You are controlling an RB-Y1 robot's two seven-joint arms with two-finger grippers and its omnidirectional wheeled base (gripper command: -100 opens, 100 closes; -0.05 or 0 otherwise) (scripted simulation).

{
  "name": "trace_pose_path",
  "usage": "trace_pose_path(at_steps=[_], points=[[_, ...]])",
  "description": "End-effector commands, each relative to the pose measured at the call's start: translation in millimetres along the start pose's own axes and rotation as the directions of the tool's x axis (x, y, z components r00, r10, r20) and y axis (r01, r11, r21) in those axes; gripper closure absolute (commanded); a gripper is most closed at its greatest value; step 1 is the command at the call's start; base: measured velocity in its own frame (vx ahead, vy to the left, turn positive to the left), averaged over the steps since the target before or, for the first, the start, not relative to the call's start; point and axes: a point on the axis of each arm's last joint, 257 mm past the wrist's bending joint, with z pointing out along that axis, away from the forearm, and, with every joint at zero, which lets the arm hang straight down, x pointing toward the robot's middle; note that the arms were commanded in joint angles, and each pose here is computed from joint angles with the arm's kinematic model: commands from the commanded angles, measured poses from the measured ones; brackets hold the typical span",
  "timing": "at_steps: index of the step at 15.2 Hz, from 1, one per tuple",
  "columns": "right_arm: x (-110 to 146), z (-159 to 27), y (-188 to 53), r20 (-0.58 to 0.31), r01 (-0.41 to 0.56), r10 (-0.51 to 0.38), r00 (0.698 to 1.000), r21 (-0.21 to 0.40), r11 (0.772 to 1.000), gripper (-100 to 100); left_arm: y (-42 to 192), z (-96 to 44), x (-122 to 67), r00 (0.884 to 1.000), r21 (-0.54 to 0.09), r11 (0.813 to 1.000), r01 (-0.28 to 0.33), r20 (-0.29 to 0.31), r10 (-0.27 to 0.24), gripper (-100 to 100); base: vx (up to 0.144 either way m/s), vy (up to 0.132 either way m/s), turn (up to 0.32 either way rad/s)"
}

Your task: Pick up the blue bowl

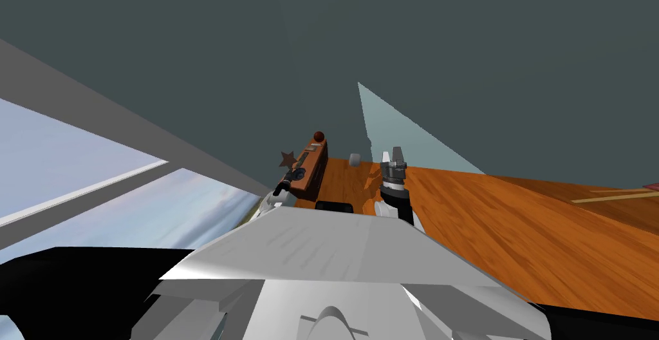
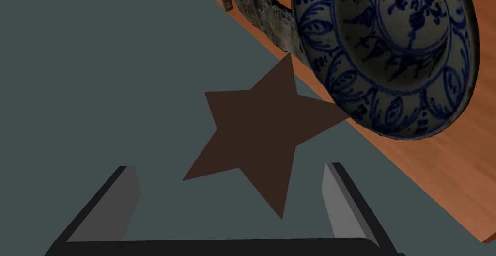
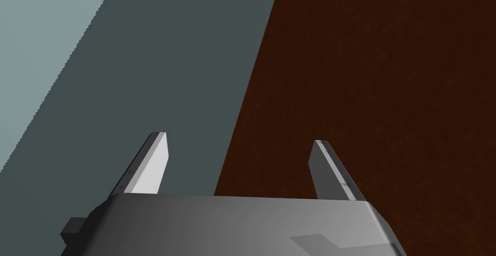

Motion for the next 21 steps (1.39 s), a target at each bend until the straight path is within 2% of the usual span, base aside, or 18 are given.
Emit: trace_pose_path(at_steps=[1, 2, 3, 4, 5, 8, 9, 11, 13, 14, 16, 17, 20, 21], points=[[0.0, 0.0, 0.0, 0.0, 0.0, 0.0, 1.0, 0.0, 1.0, 0, 10.5, 1.9, 1.4, 1.0, -0.028, 1.0, 0.004, 0.0, -0.004, -100, 0.005, 0.006, -0.007], [0.0, 0.0, 0.0, 0.0, 0.0, 0.0, 1.0, 0.0, 1.0, 0, 25.2, 3.9, 2.0, 1.0, -0.068, 0.998, 0.015, 0.001, -0.015, -100, 0.006, 0.003, -0.025], [0.0, 0.0, 0.0, 0.0, 0.0, 0.0, 1.0, 0.0, 1.0, 0, 27.9, 3.5, 2.0, 1.0, -0.074, 0.997, 0.015, 0.001, -0.015, -100, 0.007, 0.004, -0.028], [0.0, 0.0, 0.0, 0.0, 0.0, 0.0, 1.0, 0.0, 1.0, 0, 41.0, 5.0, 3.1, 1.0, -0.11, 0.994, 0.026, 0.002, -0.026, -100, 0.009, 0.006, -0.038], [0.0, 0.0, 0.0, 0.0, 0.0, 0.0, 1.0, 0.0, 1.0, 0, 44.3, 4.4, 3.1, 1.0, -0.117, 0.993, 0.026, 0.002, -0.026, -100, 0.01, 0.008, -0.033], [0.0, 0.0, 0.0, 0.0, 0.0, 0.0, 1.0, 0.0, 1.0, 0, 71.5, 5.1, 6.3, 0.999, -0.191, 0.98, 0.046, 0.005, -0.046, -100, 0.013, 0.007, -0.036], [0.0, 0.0, 0.0, 0.0, 0.0, 0.0, 1.0, 0.0, 1.0, 0, 74.1, 4.5, 6.4, 0.999, -0.196, 0.979, 0.046, 0.005, -0.046, -100, 0.015, 0.005, -0.028], [0.0, 0.0, 0.0, 0.0, 0.0, 0.0, 1.0, 0.0, 1.0, 0, 95.8, 4.0, 10.6, 0.998, -0.258, 0.964, 0.065, 0.007, -0.065, -100, 0.018, 0.006, -0.048], [0.0, 0.0, 0.0, 0.0, 0.0, 0.0, 1.0, 0.0, 1.0, 0, 110.0, 1.9, 13.1, 0.997, -0.294, 0.953, 0.073, 0.009, -0.074, -100, 0.024, 0.007, -0.04], [0.0, 0.0, 0.0, 0.0, 0.0, 0.0, 1.0, 0.0, 1.0, 0, 110.0, 1.9, 13.1, 0.997, -0.294, 0.953, 0.073, 0.009, -0.074, -100, 0.024, 0.006, -0.026], [0.0, 0.0, 0.0, 0.0, 0.0, 0.0, 1.0, 0.0, 1.0, 0, 127.0, -0.3, 17.7, 0.996, -0.342, 0.936, 0.087, 0.011, -0.089, -100, 0.026, 0.006, -0.04], [0.0, 0.0, 0.0, 0.0, 0.0, 0.0, 1.0, 0.0, 1.0, 0, 127.7, -0.5, 17.7, 0.996, -0.344, 0.935, 0.087, 0.011, -0.089, -100, 0.028, 0.004, -0.035], [0.0, 0.0, 0.0, 0.0, 0.0, 0.0, 1.0, 0.0, 1.0, 0, 145.3, -3.8, 23.5, 0.994, -0.394, 0.913, 0.102, 0.014, -0.105, -100, 0.028, 0.003, -0.038], [0.0, 0.0, 0.0, 0.0, 0.0, 0.0, 1.0, 0.0, 1.0, 0, 145.3, -3.8, 23.5, 0.994, -0.394, 0.913, 0.102, 0.014, -0.105, -100, 0.026, 0.004, -0.021]])
